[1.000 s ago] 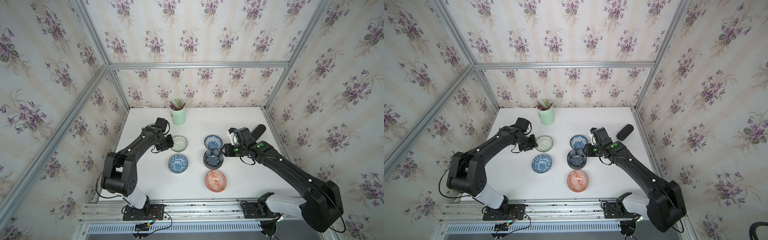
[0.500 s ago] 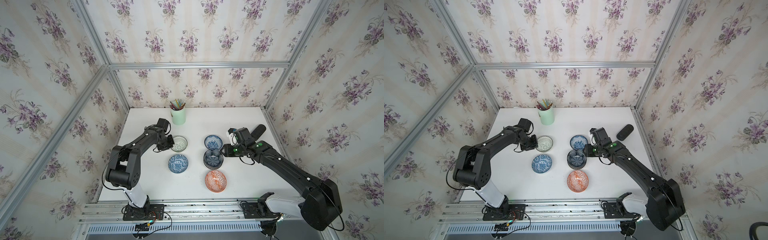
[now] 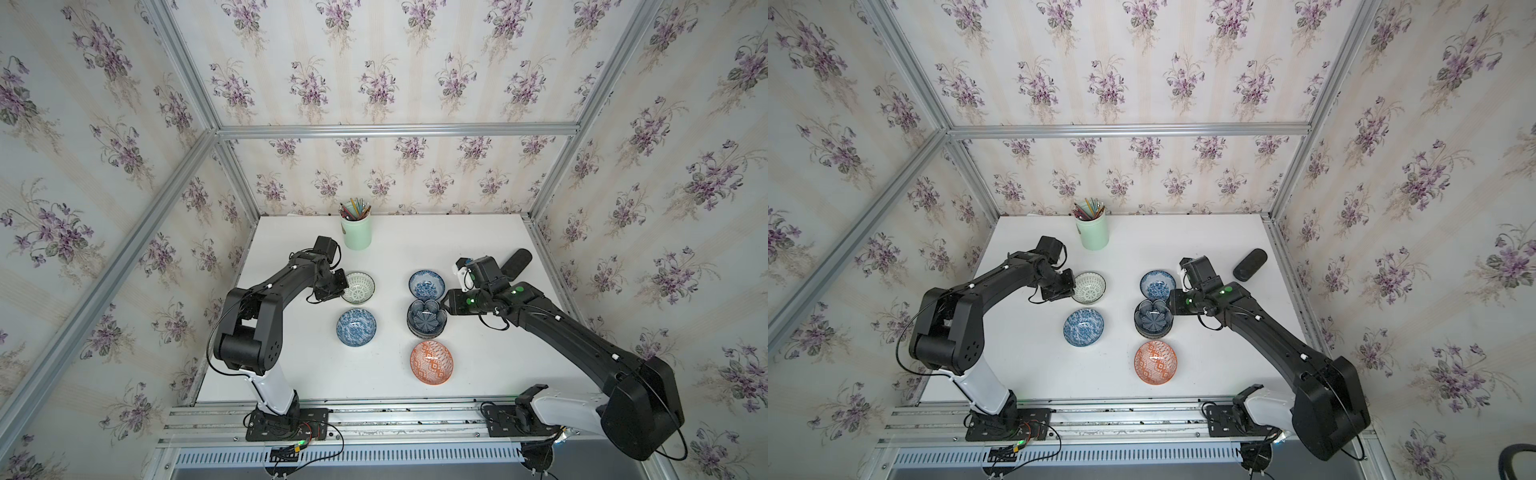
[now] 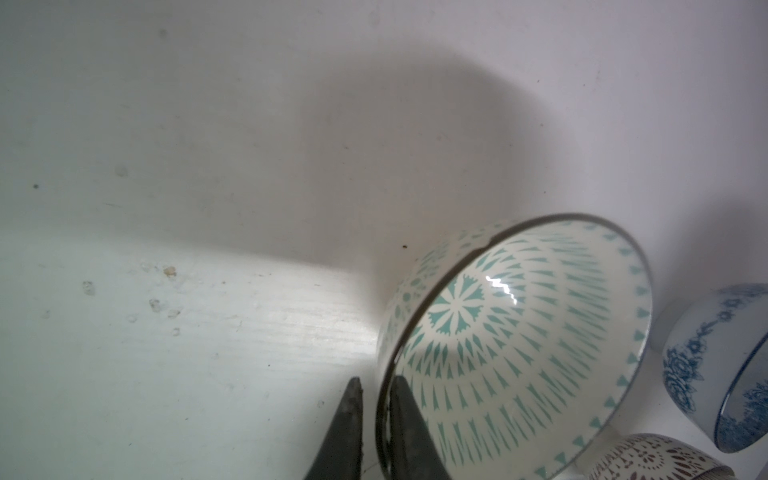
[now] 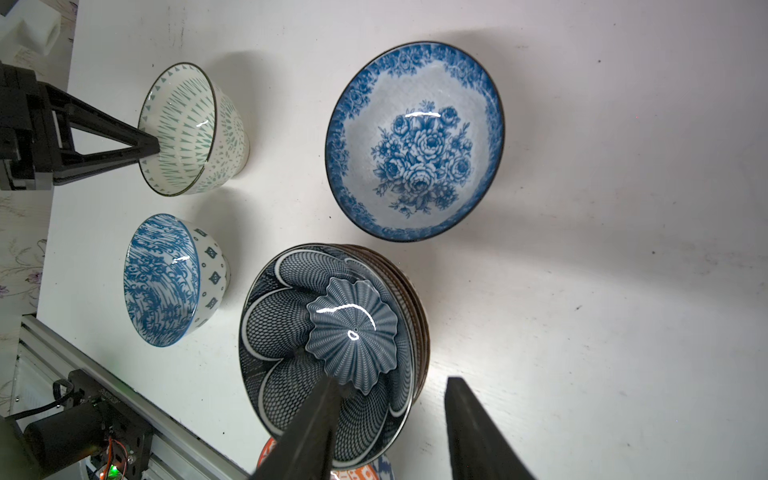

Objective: Stack the bowls
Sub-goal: Pick up the bowl from the center of the board.

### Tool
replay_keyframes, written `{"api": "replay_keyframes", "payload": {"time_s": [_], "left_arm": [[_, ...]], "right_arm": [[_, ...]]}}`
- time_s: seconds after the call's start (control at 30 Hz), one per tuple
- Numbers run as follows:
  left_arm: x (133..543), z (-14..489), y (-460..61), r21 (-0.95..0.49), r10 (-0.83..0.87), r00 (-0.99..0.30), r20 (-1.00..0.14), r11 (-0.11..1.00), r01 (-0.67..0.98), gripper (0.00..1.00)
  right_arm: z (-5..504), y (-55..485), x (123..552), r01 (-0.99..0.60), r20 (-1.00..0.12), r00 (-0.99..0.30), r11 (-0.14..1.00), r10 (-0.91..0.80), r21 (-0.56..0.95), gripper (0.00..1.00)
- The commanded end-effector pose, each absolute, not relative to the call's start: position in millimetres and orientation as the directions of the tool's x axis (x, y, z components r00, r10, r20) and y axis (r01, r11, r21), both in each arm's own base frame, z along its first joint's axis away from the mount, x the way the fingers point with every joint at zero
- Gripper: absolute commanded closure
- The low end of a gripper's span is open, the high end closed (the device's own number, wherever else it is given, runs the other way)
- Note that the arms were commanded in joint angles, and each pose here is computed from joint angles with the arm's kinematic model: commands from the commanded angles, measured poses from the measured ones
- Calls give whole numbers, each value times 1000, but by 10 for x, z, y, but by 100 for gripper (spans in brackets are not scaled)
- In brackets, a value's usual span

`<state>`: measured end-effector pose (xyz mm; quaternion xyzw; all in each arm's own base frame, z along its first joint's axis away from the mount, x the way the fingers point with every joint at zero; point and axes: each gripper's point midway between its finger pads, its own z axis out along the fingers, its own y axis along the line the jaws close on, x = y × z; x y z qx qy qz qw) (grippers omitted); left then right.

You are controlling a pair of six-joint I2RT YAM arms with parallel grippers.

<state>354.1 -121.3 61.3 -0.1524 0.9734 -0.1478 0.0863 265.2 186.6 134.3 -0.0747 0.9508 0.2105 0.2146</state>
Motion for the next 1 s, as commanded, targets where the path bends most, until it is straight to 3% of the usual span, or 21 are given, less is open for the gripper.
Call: {"api": "replay_keyframes", "payload": {"time_s": [0.0,0.17,0.5,0.7,0.97], "left_arm": [[3561,625,-1208,-316,-309,-942,-128,913,-257,87],[3580,678,-1207,-319,-306,-942,-136,914,-251,100],[3620,1071,-1195,-328,-291,-943,-158,917,-228,100],[3244,1671,-1401,-388,-202,-967,-156,913,-128,100],[2535,1973,-1766,-367,-31,-986,-165,930,32,100]], "right_arm": [[1326,1845,2654,-232,-442,-895,906,-56,354,53],[1319,1847,2646,-232,-439,-896,905,-58,355,54],[1403,1857,2672,-236,-451,-891,904,-54,357,54],[1585,1933,2655,-251,-458,-888,880,-43,403,54],[2028,2160,2534,-335,-467,-882,788,-68,517,55]]}}
